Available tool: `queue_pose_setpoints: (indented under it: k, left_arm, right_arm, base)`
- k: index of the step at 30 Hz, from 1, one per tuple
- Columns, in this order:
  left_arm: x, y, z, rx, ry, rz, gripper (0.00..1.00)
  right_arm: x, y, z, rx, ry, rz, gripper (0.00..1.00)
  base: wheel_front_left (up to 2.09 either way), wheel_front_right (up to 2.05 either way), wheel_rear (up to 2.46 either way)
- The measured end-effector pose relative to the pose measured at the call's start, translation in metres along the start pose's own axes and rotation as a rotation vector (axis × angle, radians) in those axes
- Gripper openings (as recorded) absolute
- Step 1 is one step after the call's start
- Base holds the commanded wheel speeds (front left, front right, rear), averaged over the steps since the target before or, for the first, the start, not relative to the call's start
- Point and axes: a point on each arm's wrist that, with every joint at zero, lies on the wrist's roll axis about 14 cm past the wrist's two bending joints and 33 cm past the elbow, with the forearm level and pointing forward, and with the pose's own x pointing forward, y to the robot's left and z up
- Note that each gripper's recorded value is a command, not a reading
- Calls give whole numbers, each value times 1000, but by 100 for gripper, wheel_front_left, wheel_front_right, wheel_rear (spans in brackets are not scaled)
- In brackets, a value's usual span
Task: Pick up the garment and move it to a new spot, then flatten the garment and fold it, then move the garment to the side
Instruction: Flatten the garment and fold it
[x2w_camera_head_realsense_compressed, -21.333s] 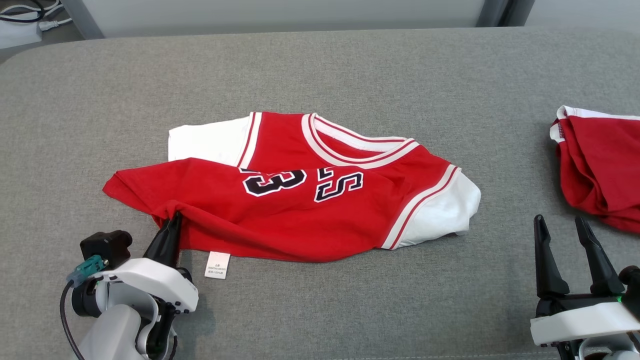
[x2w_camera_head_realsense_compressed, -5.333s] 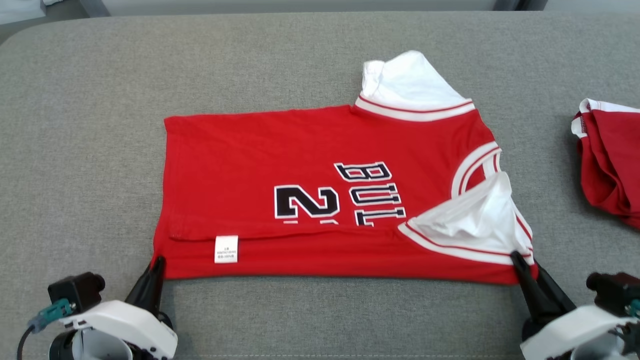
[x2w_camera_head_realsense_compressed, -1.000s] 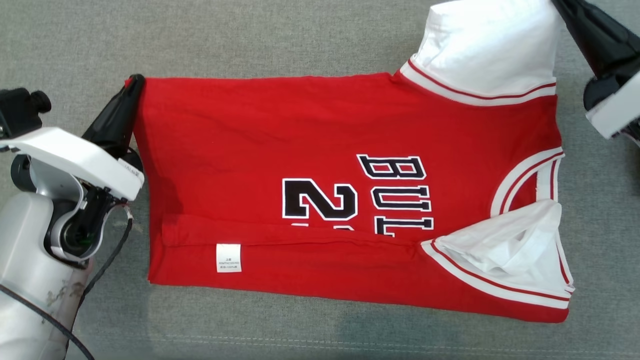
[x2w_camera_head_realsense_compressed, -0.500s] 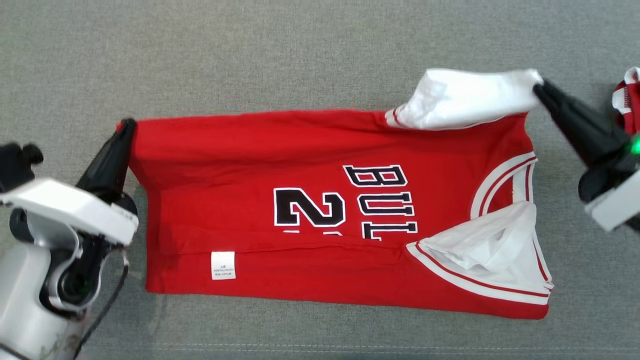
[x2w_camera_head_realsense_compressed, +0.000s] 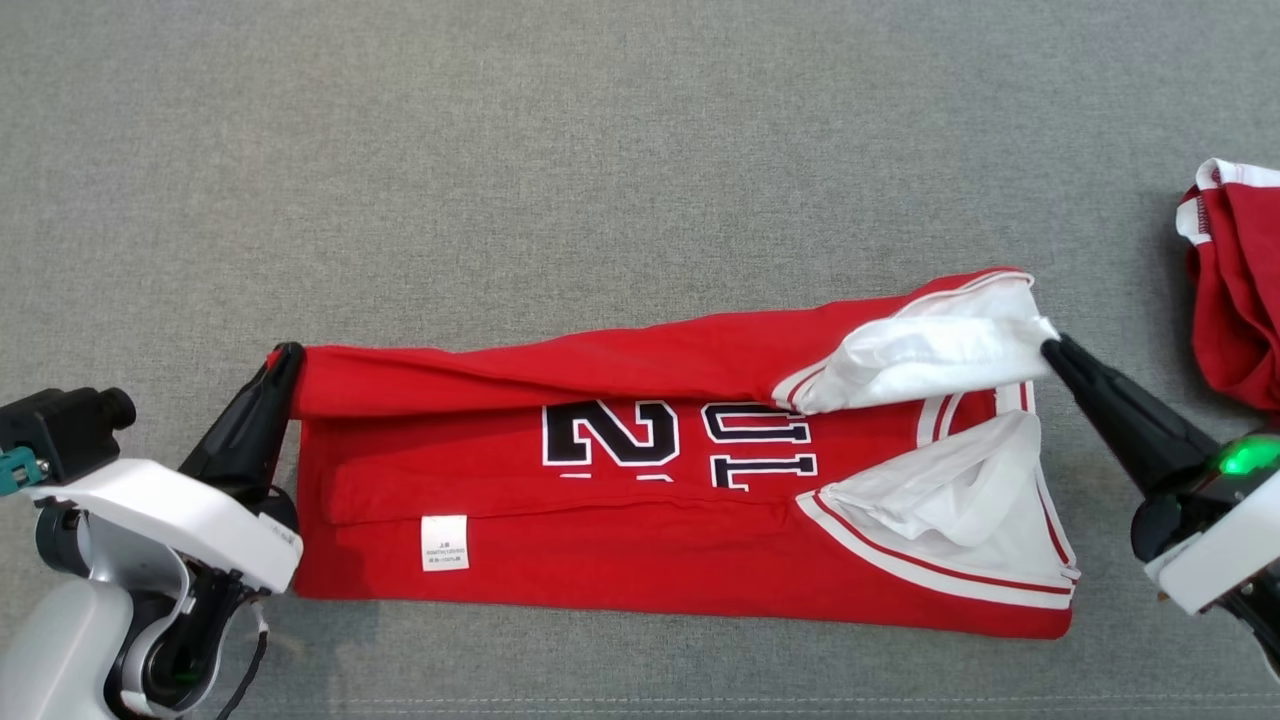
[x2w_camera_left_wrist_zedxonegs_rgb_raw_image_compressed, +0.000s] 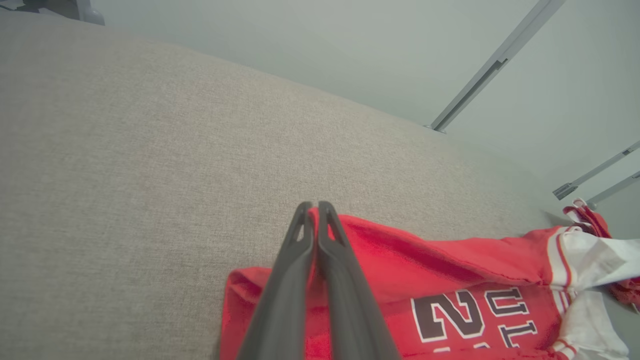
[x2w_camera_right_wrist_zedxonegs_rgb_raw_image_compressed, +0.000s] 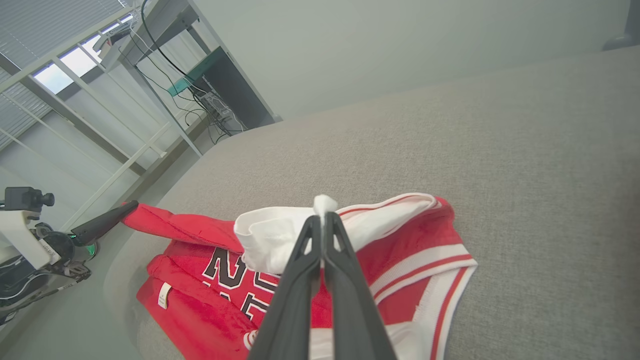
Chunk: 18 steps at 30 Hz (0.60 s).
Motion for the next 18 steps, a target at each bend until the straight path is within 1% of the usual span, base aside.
queue_pose_setpoints:
  k: [4, 7, 12, 18]
  left_arm:
    - [-9, -1, -2, 45, 36, 3, 0]
    - [-15, 0, -10, 49, 66, 9, 0]
    - [-29, 1, -36, 11, 145, 31, 0]
    - [-34, 1, -54, -31, 206, 42, 0]
  right_arm:
    - [-8, 4, -7, 28, -2, -7, 0]
    - [-11, 7, -14, 50, 2, -8, 0]
    - [-15, 9, -33, 105, 24, -22, 0]
    - [-20, 8, -49, 132, 46, -44, 0]
  base:
    - [0, 0, 0]
    - [0, 0, 0]
    - [0, 0, 0]
    - [0, 0, 0]
